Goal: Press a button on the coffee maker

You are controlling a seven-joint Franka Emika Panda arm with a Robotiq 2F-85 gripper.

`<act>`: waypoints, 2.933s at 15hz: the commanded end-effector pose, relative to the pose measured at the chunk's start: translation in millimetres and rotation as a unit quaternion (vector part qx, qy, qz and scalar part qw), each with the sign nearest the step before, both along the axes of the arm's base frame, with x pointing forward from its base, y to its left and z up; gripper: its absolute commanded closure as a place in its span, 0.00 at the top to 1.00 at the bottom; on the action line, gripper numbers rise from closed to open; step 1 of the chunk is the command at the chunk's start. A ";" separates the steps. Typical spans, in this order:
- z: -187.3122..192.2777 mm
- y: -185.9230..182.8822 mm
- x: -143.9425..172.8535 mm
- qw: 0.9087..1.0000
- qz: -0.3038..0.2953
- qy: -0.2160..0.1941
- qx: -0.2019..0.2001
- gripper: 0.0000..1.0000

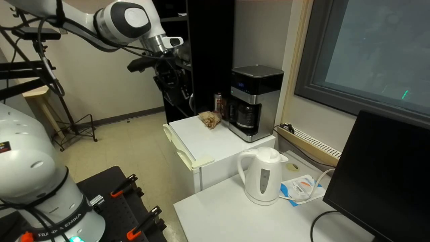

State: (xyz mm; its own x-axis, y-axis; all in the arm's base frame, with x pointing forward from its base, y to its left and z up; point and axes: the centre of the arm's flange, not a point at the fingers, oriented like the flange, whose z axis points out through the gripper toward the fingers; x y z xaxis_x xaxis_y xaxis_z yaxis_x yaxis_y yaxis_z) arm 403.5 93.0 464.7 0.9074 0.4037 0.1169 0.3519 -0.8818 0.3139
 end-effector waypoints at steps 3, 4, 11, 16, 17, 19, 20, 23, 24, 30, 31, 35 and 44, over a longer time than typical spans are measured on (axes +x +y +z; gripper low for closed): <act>-25.0 -17.1 28.6 0.987 0.090 -0.061 -0.114 0.30; -28.3 -19.5 34.4 0.982 0.106 -0.075 -0.134 0.22; -42.7 -36.8 67.5 0.940 0.183 -0.187 -0.219 0.00; -52.3 -50.0 93.3 0.932 0.180 -0.235 -0.209 0.01; -53.7 -51.7 97.7 0.931 0.178 -0.241 -0.207 0.01; -58.1 -55.5 110.3 0.932 0.170 -0.253 -0.197 0.01; -61.2 -57.1 117.6 0.932 0.168 -0.258 -0.191 0.01; -70.4 -59.4 136.4 0.934 0.159 -0.269 -0.172 0.01; -74.7 -59.1 143.8 0.935 0.157 -0.271 -0.165 0.01; -93.3 -55.0 183.2 0.938 0.153 -0.279 -0.134 0.01; -95.4 -54.6 188.8 0.939 0.153 -0.280 -0.130 0.01; -103.7 -51.3 213.6 0.939 0.155 -0.283 -0.117 0.01; -110.5 -42.3 246.5 0.935 0.160 -0.296 -0.112 0.00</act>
